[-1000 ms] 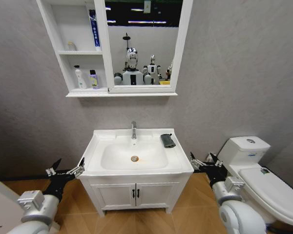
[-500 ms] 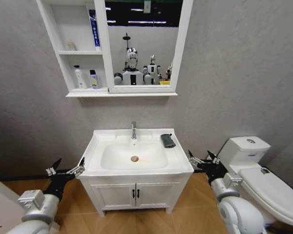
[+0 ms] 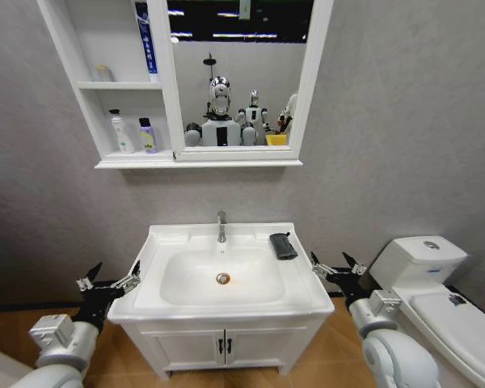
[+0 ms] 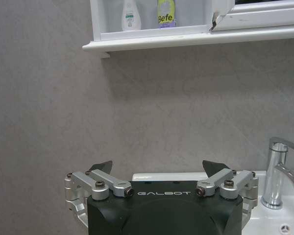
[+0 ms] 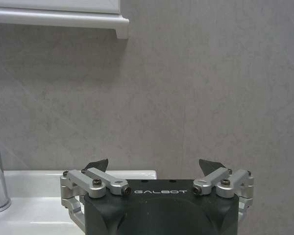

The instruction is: Move facial cleanser and shampoo from washbasin to cabinet, then wipe washbasin with towel.

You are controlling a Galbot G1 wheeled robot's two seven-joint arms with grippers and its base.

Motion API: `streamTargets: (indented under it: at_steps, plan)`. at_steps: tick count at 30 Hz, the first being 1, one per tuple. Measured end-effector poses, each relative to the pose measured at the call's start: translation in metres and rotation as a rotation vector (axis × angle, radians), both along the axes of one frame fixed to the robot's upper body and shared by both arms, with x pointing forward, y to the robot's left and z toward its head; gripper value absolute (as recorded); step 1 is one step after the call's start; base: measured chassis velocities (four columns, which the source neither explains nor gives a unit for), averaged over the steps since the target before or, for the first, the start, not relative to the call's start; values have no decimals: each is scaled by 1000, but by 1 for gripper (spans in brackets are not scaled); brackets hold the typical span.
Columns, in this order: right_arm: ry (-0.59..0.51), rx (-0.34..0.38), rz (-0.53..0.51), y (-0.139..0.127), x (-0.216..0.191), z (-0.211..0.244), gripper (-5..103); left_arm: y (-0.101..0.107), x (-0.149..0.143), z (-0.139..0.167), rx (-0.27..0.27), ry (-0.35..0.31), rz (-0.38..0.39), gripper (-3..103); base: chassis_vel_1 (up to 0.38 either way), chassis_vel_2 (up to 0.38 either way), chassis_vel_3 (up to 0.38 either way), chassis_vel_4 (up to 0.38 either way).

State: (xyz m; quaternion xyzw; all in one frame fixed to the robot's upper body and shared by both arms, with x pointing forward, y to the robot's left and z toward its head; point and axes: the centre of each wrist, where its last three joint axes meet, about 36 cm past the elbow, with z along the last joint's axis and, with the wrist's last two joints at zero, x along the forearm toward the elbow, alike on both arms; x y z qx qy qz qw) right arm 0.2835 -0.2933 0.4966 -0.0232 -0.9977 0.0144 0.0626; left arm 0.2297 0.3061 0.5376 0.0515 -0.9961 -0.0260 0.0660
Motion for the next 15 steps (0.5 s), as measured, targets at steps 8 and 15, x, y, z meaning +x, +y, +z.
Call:
streamTargets:
  at_steps: [8, 15]
  plan:
    - [14, -4, -9, 0, 1, -1, 100, 0, 0, 0, 0, 0, 0, 100, -123, 112, 95, -68]
    - [16, -1, -10, 0, 3, 0, 100, 0, 0, 0, 0, 1, 0, 100, 52, -19, -55, 26]
